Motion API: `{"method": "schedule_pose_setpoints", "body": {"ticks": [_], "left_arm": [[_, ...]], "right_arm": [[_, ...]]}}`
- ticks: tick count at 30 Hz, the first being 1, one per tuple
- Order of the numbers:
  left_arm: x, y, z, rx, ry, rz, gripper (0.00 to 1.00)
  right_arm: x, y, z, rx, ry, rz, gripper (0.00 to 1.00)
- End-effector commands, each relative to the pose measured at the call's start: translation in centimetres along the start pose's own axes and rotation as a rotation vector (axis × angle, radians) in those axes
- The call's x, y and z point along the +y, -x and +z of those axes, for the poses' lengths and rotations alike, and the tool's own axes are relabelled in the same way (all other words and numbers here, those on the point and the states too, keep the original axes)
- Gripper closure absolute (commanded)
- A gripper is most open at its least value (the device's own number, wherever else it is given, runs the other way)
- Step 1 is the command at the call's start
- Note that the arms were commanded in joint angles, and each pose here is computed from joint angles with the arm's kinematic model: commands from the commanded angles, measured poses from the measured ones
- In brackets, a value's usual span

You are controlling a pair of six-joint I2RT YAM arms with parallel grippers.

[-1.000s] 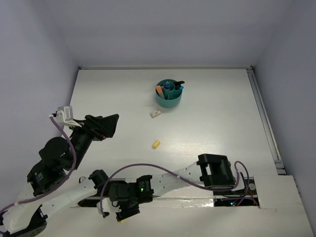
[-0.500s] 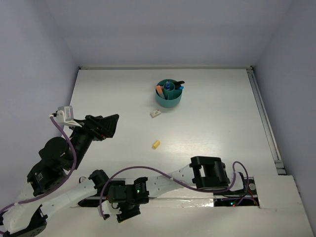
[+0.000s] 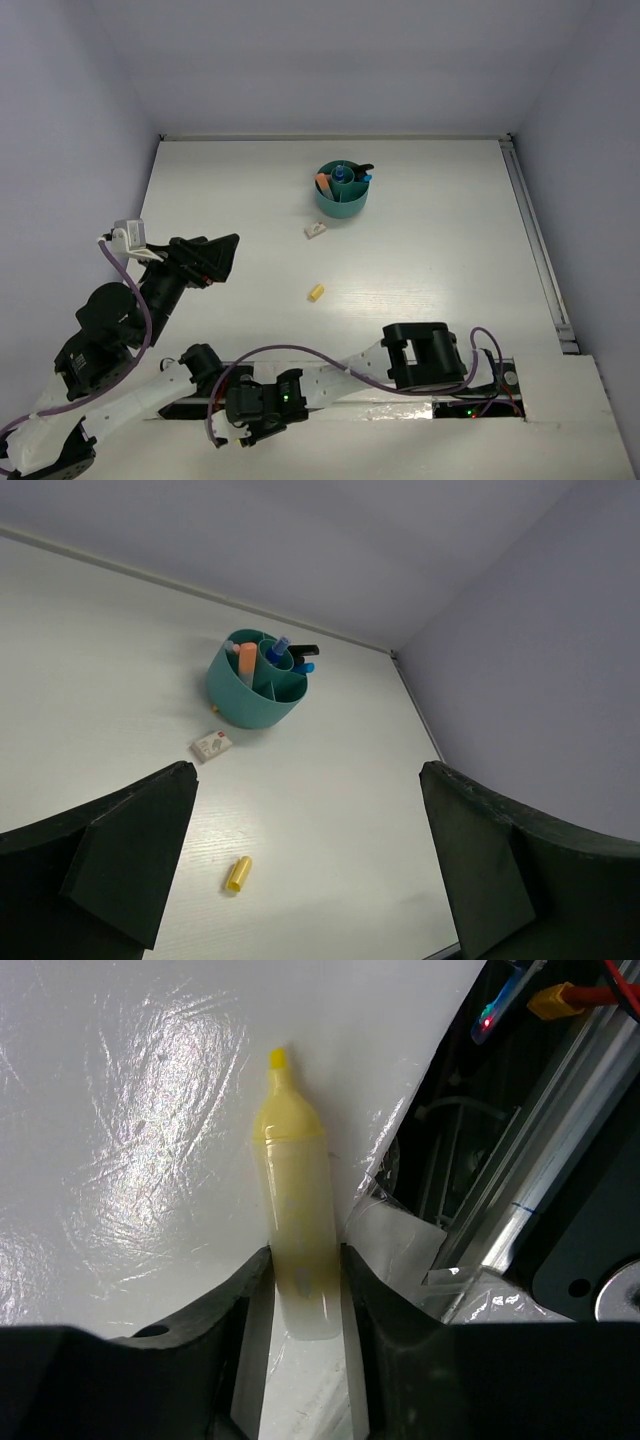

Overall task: Sort the stationery into containers
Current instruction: Pick up the pen from the corner of the board.

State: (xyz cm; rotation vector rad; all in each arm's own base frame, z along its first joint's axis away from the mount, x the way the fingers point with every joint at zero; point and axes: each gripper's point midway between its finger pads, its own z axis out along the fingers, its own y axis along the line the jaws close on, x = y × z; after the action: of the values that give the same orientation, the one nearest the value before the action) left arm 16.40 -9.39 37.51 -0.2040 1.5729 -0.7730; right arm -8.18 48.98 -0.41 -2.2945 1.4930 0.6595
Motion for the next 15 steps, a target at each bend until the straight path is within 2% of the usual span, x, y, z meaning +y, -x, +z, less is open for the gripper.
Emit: {"method": "schedule_pose_setpoints", "body": {"ticks": [1, 2, 3, 7, 15], "left_arm": [[-0.7, 1.2, -0.1, -0.037, -0.029, -0.018, 0.08], [-0.7, 1.2, -0.1, -0.038, -0.029, -0.019, 0.08], [-0.8, 1.2, -0.1, -0.038, -0.031, -0.023, 0.08], [-0.8, 1.2, -0.1, -0.038, -0.027, -0.026, 0.08], [-0.3, 0.7, 0.4, -0.029, 0.003, -0.006, 0.08]], "right_arm": [[-0.2, 0.1, 1.1, -0.018, -0.068, 0.0, 0.68], [-0.2, 0.2, 1.2, -0.024, -0.07, 0.004, 0.72], [-0.2, 0.2, 1.1, -0.026, -0.069, 0.009, 0.79], [0.0, 1.1, 0.1, -0.062, -0.069, 0.034, 0.89], [-0.9, 4.3, -4.5, -0.17, -0.138, 0.071, 0.98]]}}
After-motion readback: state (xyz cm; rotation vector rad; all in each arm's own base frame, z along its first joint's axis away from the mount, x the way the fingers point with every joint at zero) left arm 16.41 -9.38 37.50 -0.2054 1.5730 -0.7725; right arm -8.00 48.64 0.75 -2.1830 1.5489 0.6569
